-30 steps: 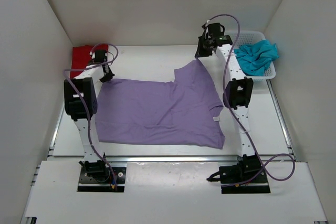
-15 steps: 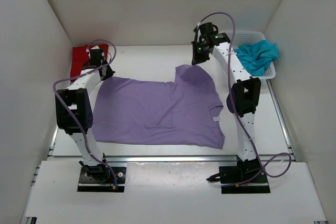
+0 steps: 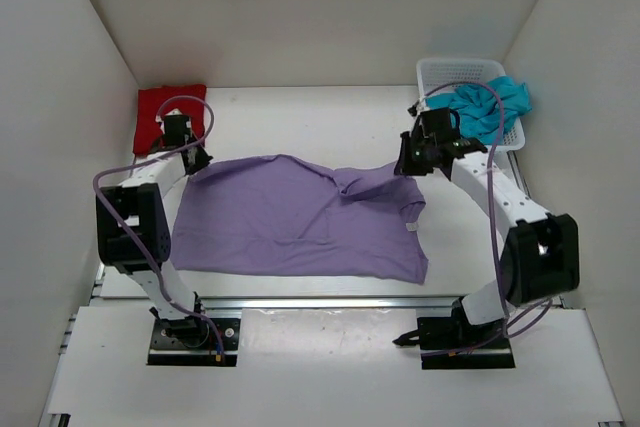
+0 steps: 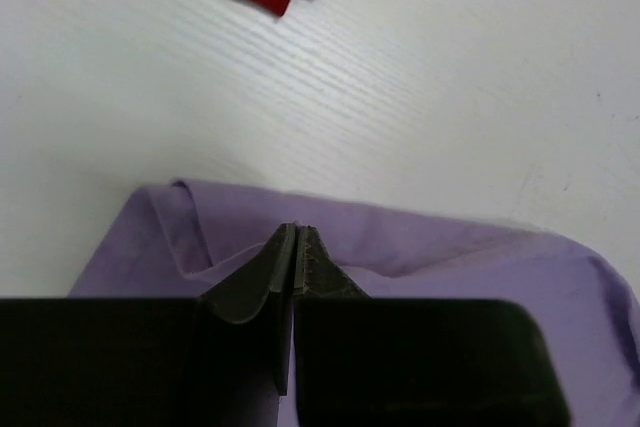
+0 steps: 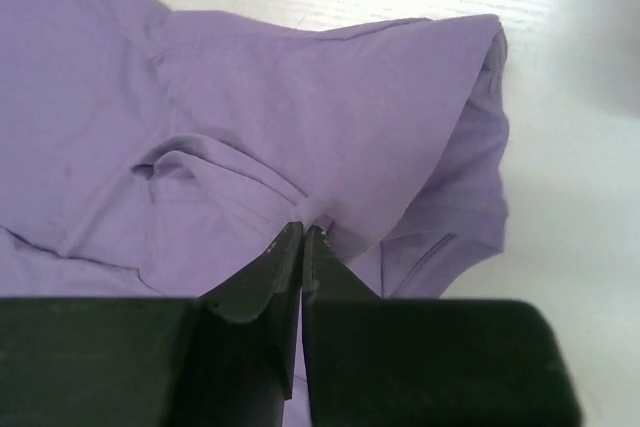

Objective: Fold and stack the t-shirts
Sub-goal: Fold the other side of the tshirt into a rectangle

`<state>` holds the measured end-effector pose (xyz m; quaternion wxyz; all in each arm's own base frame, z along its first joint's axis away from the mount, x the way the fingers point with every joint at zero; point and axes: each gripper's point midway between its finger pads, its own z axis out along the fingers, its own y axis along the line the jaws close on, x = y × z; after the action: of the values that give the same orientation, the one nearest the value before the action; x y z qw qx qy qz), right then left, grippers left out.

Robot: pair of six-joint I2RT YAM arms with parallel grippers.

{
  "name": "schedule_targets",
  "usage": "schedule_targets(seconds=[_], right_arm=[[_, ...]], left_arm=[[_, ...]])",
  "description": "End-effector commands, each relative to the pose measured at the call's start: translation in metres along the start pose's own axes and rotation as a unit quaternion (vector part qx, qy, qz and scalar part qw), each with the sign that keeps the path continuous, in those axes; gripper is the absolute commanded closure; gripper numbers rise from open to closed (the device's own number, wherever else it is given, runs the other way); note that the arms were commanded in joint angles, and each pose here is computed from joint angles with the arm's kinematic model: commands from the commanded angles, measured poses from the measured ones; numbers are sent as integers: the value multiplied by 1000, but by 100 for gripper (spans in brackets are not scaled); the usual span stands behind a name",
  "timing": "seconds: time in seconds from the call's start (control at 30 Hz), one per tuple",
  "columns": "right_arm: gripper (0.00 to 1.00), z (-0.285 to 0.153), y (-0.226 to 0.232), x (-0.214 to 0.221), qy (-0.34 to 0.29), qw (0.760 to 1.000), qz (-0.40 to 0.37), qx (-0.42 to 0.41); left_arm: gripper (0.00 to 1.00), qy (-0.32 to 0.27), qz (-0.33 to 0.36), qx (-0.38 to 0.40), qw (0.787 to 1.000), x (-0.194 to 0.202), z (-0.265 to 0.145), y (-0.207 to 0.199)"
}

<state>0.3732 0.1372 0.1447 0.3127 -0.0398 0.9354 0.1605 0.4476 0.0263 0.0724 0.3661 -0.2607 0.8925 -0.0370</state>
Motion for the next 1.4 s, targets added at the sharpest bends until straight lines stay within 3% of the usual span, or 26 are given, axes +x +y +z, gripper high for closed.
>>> schedule_targets(seconds=[0.0,0.43,0.77,1.0,1.07,1.23,1.37], right_arm=[[100,-23,8,-13,-76,997,13,-22],[100,-84,38,40,-107,992,-14,-60],[100,-69,1,145,-32,998,42,-39],[100,-68,4,175,12,999,45,-15],[100,-69,1,178,19,999,51,-7],[98,-73,-2,188,46,997,57,9],[93,-82,-6,186,44,997,55,21]], left_arm=[[100,-67,1,-12,998,-32,-32,8],[100,-87,-16,-33,996,-24,-64,42],[100,-17,-9,-95,995,15,-33,82],[99,-6,-24,-113,993,23,-31,98],[93,5,-29,-113,993,29,-29,99],[56,23,-54,-86,995,34,-25,93],[48,-12,-112,-60,992,11,-36,93]])
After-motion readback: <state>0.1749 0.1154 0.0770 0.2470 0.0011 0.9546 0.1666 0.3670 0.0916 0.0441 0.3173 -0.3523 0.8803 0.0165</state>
